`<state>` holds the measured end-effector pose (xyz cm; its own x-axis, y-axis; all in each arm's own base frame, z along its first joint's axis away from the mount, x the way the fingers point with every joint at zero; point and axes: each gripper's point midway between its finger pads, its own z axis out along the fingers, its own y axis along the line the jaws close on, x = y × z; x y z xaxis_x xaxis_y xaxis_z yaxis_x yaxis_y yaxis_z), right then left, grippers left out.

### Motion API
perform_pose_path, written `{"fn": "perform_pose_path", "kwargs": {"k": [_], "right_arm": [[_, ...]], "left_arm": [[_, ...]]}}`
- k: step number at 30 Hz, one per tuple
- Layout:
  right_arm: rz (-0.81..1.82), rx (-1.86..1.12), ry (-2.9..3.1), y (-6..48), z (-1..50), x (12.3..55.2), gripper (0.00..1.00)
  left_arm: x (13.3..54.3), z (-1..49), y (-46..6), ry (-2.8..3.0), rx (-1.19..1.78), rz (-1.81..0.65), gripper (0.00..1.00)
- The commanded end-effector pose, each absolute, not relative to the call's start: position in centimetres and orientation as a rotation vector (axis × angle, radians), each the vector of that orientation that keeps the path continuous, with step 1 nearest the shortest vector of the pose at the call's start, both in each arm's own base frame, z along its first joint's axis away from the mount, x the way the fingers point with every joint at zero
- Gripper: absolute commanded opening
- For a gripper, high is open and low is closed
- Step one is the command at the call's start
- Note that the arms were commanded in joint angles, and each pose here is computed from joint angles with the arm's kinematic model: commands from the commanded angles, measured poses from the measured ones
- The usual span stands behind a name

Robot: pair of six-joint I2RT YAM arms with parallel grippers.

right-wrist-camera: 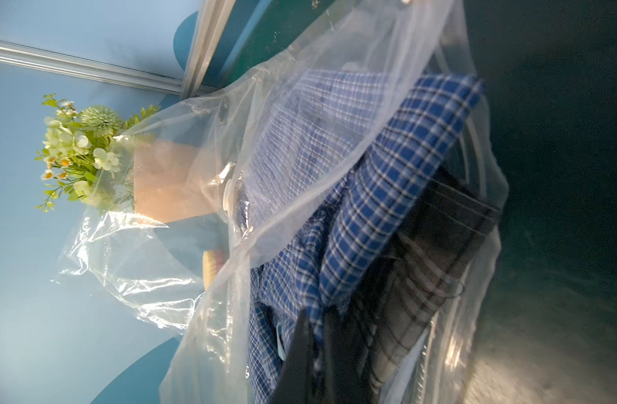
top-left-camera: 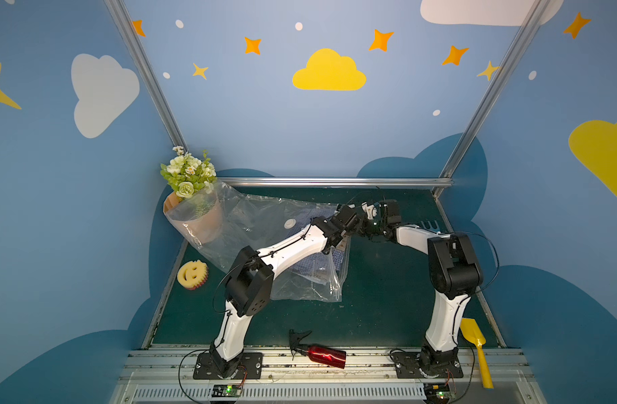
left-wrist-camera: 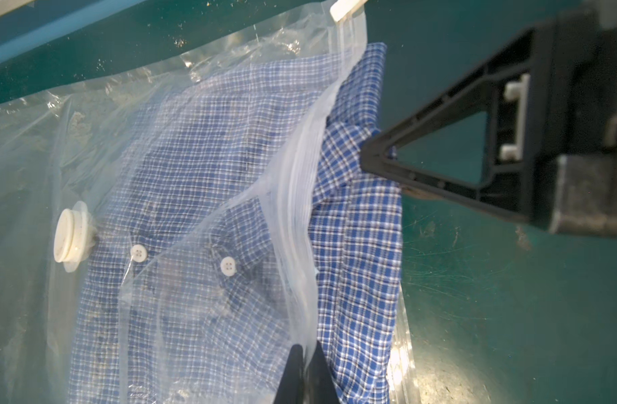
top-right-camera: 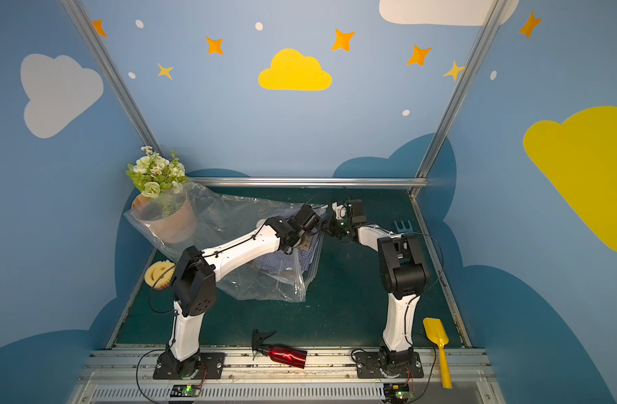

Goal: Take the shirt out of the vacuum bag
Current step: Take out the shirt from the vacuum bag.

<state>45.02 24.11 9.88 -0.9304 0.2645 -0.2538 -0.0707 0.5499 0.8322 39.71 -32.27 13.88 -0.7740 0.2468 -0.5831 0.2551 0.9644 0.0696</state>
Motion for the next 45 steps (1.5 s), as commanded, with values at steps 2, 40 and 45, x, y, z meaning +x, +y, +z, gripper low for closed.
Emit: {"fn": "perform_pose_path", "kwargs": {"k": [2,40,45], "right_arm": [[1.326,0.147,2.435,23.5,11.5,44.4,0.0],[1.075,0.177,2.548,17.6,17.0,41.1,0.0],[1.023,0.244,2.568,15.1,15.9,40.1,0.0]], "left_arm": [[40.1,14.9,-31.4,2.476,0.303,-0.044,0.06],[41.0,12.9,-29.5,2.496,0.24,-0.07,0.07],[41.0,12.9,-29.2,2.494,0.235,-0.068,0.07]]}}
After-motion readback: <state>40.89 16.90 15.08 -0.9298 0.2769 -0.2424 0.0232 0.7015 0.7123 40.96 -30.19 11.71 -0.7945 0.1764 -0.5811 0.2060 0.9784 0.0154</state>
